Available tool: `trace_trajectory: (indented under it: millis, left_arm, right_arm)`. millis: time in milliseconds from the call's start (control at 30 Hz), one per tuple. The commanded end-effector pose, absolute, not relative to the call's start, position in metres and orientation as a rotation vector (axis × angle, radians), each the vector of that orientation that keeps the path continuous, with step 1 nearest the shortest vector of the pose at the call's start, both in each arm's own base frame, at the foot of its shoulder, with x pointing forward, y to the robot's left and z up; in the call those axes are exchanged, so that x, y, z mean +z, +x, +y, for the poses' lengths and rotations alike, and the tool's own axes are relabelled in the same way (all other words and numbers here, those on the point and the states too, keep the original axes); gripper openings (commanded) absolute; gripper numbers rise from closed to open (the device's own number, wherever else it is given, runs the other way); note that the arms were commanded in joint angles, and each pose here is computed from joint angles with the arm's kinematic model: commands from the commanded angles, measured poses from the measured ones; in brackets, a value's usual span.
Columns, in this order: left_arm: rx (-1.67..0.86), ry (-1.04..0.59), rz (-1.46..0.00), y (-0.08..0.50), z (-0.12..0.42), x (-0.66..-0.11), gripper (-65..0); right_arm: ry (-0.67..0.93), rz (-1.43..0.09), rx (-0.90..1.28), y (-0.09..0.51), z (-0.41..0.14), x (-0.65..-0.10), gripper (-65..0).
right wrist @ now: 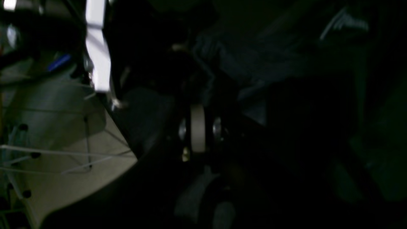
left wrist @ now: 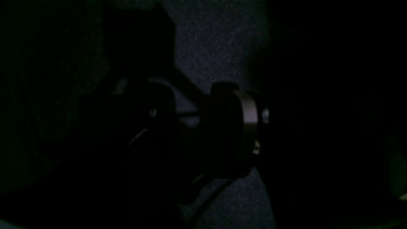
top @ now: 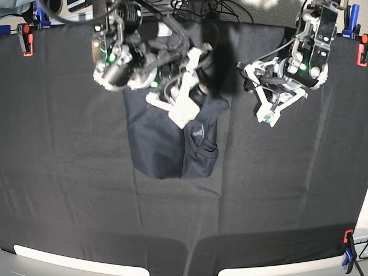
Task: Layout the t-shirt on the table in an organized manner, then fold the t-shirt properly
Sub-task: 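Release the fold and lift the right gripper off the shirt, then press and smooth the folded shirt with both grippers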
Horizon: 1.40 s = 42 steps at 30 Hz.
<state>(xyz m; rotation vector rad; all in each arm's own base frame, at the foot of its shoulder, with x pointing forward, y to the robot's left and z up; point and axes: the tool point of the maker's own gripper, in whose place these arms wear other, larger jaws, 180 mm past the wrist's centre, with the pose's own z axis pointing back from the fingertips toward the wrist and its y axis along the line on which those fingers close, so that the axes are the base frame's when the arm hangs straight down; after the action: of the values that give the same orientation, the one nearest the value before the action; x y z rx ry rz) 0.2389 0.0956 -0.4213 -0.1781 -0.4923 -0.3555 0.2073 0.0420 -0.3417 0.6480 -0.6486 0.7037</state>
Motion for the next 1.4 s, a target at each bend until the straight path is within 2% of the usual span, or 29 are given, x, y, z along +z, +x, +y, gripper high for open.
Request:
trace_trajectory:
  millis: [0,200,467,500,567,633,667,733,933,1100,1267,1367]
  left_arm:
    - [-0.354,-0.165,-0.512,0.245,0.099,-0.415,-38.9]
    - [-0.354,-0.166,-0.513,0.245,0.099,-0.415,-38.9]
    - [-0.353,-0.165,-0.513,0.245,0.099,-0.415,-38.9]
    - [-0.354,-0.166,-0.514,0.245,0.099,-0.415,-38.9]
    - [-0.353,-0.167,-0.520,0.246,0.098,-0.414,-38.9]
    - [-0.353,-0.169,-0.531,0.248,0.098,-0.413,-38.9]
    - [-0.352,-0.171,-0.546,0.250,0.097,-0.412,-38.9]
    - [-0.349,-0.179,-0.591,0.256,0.095,-0.407,-38.9]
    - [-0.371,-0.190,-0.683,0.277,0.090,-0.391,-38.9]
    - [-0.374,-0.210,-0.770,0.308,0.084,-0.364,-38.9]
    - [-0.500,-0.528,-0.811,0.300,0.031,-0.332,-38.9]
    - [-0.535,-0.674,-0.812,0.287,0.007,-0.320,-39.0]
  right_arm:
    - [0.669,-0.691,0.729,0.207,0.047,-0.332,-65.0]
    - [0.601,-0.602,0.747,0.187,0.025,-0.357,-65.0]
    - [0.582,-0.590,0.760,0.186,0.017,-0.361,-65.0]
    - [0.585,-0.591,0.759,0.186,0.018,-0.360,-63.3]
    - [0.589,-0.592,0.759,0.186,0.018,-0.360,-48.7]
    - [0.614,-0.601,0.755,0.186,0.021,-0.356,-38.0]
    - [0.635,-0.609,0.750,0.185,0.024,-0.353,-35.1]
    - [0.699,-0.634,0.740,0.184,0.032,-0.343,-34.4]
    - [0.840,-0.789,0.767,0.185,0.050,-0.287,-34.5]
    - [0.735,-0.989,0.836,0.211,0.045,-0.242,-34.5]
    - [0.502,-1.247,0.730,0.283,0.018,-0.205,-34.5]
    - [0.410,-1.303,0.630,0.323,-0.004,-0.193,-34.5]
